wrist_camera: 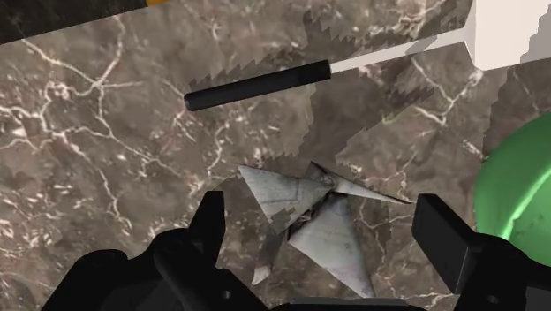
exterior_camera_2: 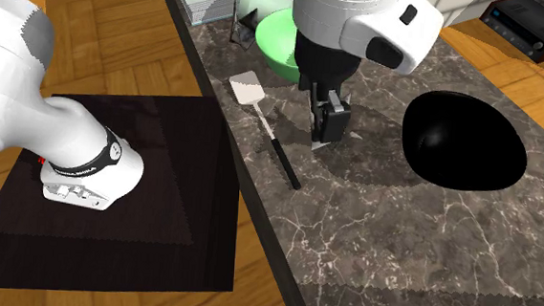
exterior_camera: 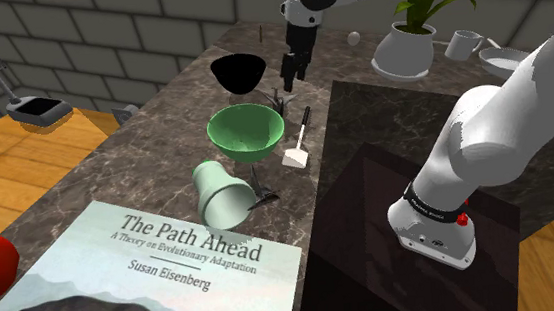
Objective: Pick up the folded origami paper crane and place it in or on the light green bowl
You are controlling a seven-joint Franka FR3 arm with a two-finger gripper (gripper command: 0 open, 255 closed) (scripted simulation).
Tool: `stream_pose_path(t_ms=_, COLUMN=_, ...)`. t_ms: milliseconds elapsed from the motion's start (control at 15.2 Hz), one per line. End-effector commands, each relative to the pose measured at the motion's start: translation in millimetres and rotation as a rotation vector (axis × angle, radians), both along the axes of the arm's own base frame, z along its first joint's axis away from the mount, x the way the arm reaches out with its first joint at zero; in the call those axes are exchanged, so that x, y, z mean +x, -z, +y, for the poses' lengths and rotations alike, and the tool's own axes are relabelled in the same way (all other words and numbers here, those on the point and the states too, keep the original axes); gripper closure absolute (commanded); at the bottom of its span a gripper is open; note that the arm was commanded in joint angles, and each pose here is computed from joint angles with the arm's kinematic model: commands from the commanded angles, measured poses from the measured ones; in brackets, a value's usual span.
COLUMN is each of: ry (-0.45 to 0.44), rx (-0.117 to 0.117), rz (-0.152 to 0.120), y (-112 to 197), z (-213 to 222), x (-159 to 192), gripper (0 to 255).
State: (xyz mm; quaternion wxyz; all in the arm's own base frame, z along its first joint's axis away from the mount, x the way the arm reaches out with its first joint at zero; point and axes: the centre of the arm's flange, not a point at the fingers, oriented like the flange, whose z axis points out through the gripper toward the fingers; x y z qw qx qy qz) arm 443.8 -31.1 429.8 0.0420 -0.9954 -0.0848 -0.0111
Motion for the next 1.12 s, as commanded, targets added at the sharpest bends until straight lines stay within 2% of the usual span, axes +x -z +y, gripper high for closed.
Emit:
stream_pose_path(t_ms=0, ry=-0.044, rx=0.012, rz=-0.016, y=15, z=4, x=21, gripper=0)
stream_pose_path(t_ms=132, ry=-0.08, rx=0.023, rz=-0.029, y=28, z=8, x=37, gripper=0)
stream_pose_path(t_ms=594, ry=-0.08, rx=0.023, rz=-0.029, y=65, z=12, x=38, gripper=0)
stream_pose_path(t_ms=1056, ry=-0.08, rx=0.023, rz=-0.029, y=68, z=12, x=38, gripper=0)
